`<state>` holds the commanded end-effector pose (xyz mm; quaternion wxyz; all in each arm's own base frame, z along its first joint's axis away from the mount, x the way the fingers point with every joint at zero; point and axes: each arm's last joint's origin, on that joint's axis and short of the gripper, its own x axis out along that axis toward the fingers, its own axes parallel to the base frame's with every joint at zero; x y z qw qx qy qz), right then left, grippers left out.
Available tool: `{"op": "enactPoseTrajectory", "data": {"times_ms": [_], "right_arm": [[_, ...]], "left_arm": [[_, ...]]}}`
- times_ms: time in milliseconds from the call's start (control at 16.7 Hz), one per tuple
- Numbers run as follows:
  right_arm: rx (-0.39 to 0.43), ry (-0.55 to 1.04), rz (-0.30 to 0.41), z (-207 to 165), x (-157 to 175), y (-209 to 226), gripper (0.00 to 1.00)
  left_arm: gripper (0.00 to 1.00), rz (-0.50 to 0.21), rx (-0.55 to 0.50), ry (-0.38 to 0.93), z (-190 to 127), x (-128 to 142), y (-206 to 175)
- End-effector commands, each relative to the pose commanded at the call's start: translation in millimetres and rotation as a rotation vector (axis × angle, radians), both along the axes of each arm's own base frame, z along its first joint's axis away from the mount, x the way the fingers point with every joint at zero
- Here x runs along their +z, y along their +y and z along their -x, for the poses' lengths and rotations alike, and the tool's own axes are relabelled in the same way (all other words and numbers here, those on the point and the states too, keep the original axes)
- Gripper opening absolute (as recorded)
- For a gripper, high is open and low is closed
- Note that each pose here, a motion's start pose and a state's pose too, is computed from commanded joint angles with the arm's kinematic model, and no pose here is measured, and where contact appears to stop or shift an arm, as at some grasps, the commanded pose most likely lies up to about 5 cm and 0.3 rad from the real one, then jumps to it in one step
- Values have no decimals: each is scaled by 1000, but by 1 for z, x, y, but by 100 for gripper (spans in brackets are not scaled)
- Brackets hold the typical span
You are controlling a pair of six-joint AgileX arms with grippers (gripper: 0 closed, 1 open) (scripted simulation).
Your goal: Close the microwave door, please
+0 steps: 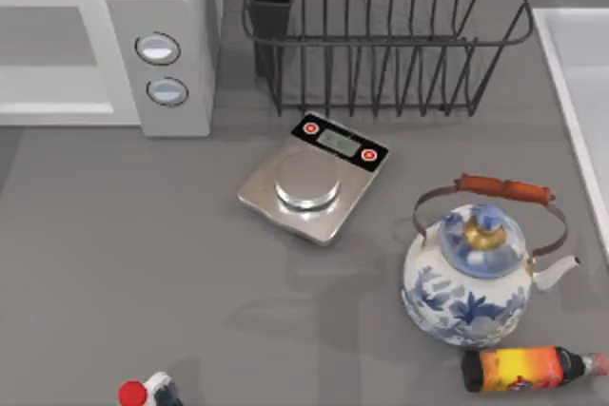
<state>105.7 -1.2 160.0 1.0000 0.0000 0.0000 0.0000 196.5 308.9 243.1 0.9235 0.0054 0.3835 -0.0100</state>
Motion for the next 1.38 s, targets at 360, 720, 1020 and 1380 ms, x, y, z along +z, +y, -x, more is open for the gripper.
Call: {"op": "enactPoseTrajectory", "data": {"times_ms": [360, 720, 1020, 1380], "right_arm": [[0, 0, 0, 0, 0, 0, 100], [0, 0, 0, 0, 0, 0, 100], [0, 0, 0, 0, 0, 0, 100], [0, 0, 0, 0, 0, 0, 100]], "left_arm": [[0, -11, 2, -8, -2, -56, 5], [0, 2, 3, -2, 1, -99, 1], [0, -6, -2, -6, -3, -94, -11], [0, 10, -3, 6, 1, -98, -83]]}}
